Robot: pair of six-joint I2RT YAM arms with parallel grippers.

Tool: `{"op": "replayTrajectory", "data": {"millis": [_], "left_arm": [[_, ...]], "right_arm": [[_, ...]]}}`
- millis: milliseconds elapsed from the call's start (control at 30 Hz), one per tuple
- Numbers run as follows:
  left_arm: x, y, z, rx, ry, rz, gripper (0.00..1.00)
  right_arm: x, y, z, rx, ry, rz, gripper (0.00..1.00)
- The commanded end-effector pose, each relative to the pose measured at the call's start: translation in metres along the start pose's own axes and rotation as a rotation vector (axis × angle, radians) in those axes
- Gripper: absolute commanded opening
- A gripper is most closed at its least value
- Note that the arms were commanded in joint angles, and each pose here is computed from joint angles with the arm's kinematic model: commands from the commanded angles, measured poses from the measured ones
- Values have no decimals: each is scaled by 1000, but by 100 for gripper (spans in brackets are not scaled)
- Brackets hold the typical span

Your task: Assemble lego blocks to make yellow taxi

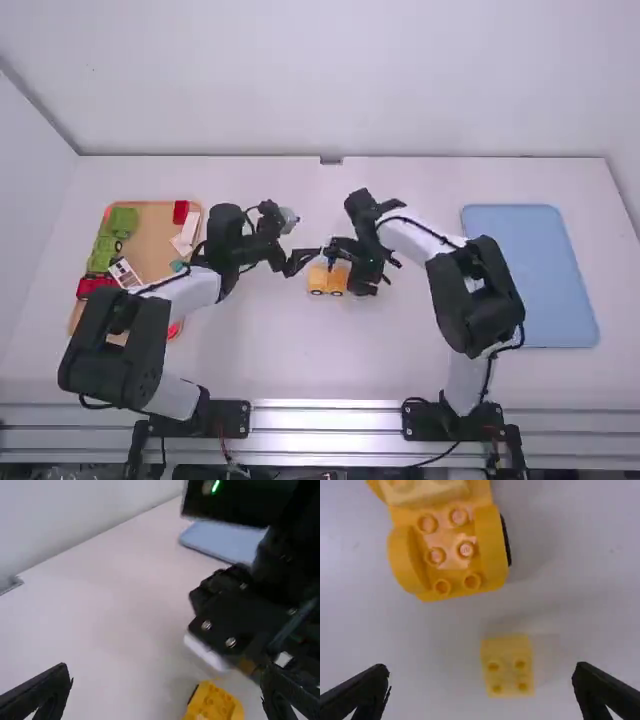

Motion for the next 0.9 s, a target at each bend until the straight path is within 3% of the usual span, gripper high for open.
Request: {"op": "replayTrajectory", "data": {"millis": [0,67,200,300,367,600,700,867], "left_arm": [[-3,1,12,-114,-23,5,99],[2,2,22,-222,-7,38,99],[8,3,21,-218,14,71,99],[9,1,9,-85,-145,74,99],[15,1,-12,139,-353,41,99],[36,0,-31,396,-570,-59,99],[43,-6,-28,418,-571,-83,99],[55,-19,-16,407,-427,-79,99]], "right_arm": [[-10,40,-8,42,13,-107,98],[-6,54,-13,36,39,-217,98],[7,49,-14,-54,44,-416,98],[24,34,-18,-58,18,-519,98],[34,19,-21,-39,-21,-612,98],[56,-6,-31,50,-200,-742,98],[64,-19,-21,82,-134,-761,98],[75,-24,1,75,35,-939,98]]}}
Point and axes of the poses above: each hand's point on the last joint's axis, 136 mm out from that joint toward the fingers, its own y axis back along the fingers, its own z axis along the line the jaws close on, x = y × z, the point moved 8 cm from there along y, back along the fingers, and after that the axes turned 5 degrees about y, right-handed, at the moved point
